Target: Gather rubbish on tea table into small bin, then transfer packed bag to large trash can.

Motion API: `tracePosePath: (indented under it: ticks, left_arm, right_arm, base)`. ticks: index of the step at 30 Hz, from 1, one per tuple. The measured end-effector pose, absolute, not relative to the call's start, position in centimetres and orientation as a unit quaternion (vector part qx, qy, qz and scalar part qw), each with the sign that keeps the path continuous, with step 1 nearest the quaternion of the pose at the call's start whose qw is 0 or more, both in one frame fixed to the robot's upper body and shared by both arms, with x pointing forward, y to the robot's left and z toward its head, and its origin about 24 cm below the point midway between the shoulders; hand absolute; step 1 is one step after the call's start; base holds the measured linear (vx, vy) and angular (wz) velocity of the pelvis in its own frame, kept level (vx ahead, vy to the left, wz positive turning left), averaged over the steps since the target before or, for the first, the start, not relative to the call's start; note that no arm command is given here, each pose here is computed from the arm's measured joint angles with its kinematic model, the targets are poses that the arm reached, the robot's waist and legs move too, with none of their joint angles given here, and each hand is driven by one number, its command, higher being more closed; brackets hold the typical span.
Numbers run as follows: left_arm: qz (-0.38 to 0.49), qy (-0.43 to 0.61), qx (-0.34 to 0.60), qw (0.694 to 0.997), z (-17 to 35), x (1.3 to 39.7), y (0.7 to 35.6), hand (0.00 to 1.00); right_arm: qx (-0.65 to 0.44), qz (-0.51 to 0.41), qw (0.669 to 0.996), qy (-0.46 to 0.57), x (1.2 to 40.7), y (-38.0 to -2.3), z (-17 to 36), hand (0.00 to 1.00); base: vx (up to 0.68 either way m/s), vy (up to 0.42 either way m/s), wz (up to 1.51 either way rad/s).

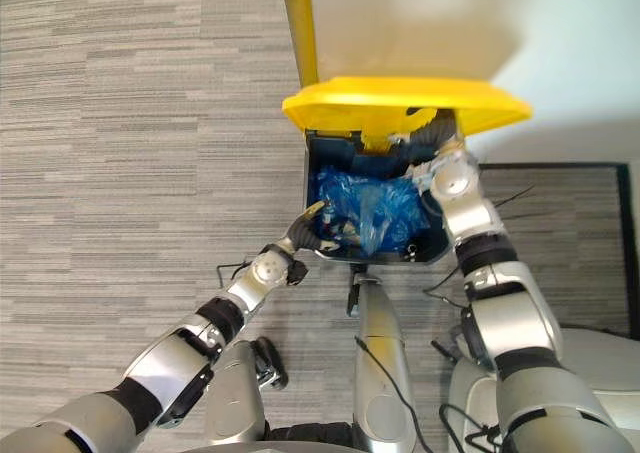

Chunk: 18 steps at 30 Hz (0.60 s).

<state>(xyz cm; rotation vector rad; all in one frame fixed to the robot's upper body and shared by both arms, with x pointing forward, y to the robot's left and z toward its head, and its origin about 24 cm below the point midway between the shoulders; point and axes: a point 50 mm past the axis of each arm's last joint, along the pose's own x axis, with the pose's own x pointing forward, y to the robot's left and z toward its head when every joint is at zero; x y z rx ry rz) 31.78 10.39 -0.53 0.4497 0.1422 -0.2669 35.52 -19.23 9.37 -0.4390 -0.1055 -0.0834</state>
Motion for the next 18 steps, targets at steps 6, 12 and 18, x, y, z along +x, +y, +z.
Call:
tracePosePath:
  ticks: [6,12,18]
  left_arm:
    - [0.028,0.209,0.157,0.965,-6.9,23.1,21.3,0.00]
    - [0.074,0.275,0.129,0.950,-8.6,14.9,24.1,0.00]
    - [0.030,0.115,0.080,0.990,-4.0,23.6,17.4,0.00]
  right_arm:
    - [-0.191,0.007,0.980,0.058,28.2,-18.9,0.8,0.00]
    - [-0.214,0.005,0.948,0.234,18.6,-22.3,-6.7,0.00]
    - [-0.206,0.007,0.926,0.316,15.7,-21.6,-10.3,0.00]
  base:
    - [-0.23,0.193,-0.69]
    - [-0.11,0.000,-0.22]
    - [0.00,-0.108,-0.08]
